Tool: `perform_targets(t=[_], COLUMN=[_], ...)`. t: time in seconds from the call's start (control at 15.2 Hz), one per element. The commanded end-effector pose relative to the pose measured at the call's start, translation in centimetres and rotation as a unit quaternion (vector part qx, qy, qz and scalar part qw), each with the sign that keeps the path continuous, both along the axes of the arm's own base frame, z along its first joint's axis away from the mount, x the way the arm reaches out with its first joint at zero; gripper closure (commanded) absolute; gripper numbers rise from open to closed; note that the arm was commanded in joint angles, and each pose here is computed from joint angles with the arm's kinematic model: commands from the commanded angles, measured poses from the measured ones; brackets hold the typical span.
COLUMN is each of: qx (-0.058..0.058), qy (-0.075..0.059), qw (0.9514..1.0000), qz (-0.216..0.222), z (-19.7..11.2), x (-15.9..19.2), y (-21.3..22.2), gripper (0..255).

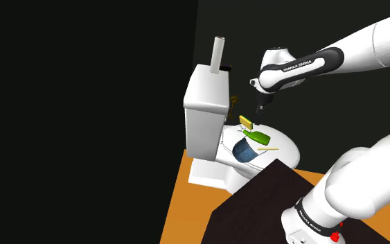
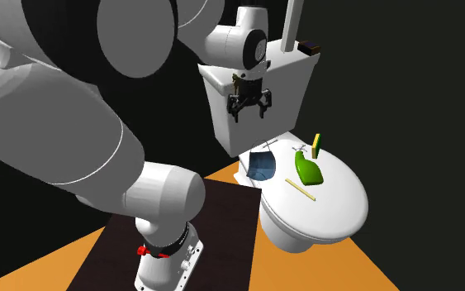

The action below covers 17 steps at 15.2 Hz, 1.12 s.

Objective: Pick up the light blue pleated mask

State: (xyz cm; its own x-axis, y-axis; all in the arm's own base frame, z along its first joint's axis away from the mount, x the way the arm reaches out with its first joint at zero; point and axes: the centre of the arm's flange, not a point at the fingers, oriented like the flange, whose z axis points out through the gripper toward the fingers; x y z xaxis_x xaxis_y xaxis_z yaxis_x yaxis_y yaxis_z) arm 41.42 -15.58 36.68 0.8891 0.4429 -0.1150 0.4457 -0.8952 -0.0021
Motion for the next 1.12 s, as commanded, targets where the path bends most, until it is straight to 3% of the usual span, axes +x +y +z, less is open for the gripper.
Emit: perform_targets(t=[0.0, 0.26, 0.53, 0.79, 1.06], qx=[-0.003, -0.007, -0.011, -0.015, -0.019], qy=[0.007, 0.022, 0.036, 0.051, 0.065], qw=[0.9996, 0.9963, 0.9899, 0.9804, 0.9678], qz=[0.029, 0.083, 0.136, 0.19, 0.242], z=[-2.4, -7.0, -11.6, -16.3, -21.1], x=[1.0, 3.2, 5.4, 7.6, 9.9], y=[-1.1, -2.8, -4.2, -5.5, -6.6], gripper=[0, 0, 0, 0, 0])
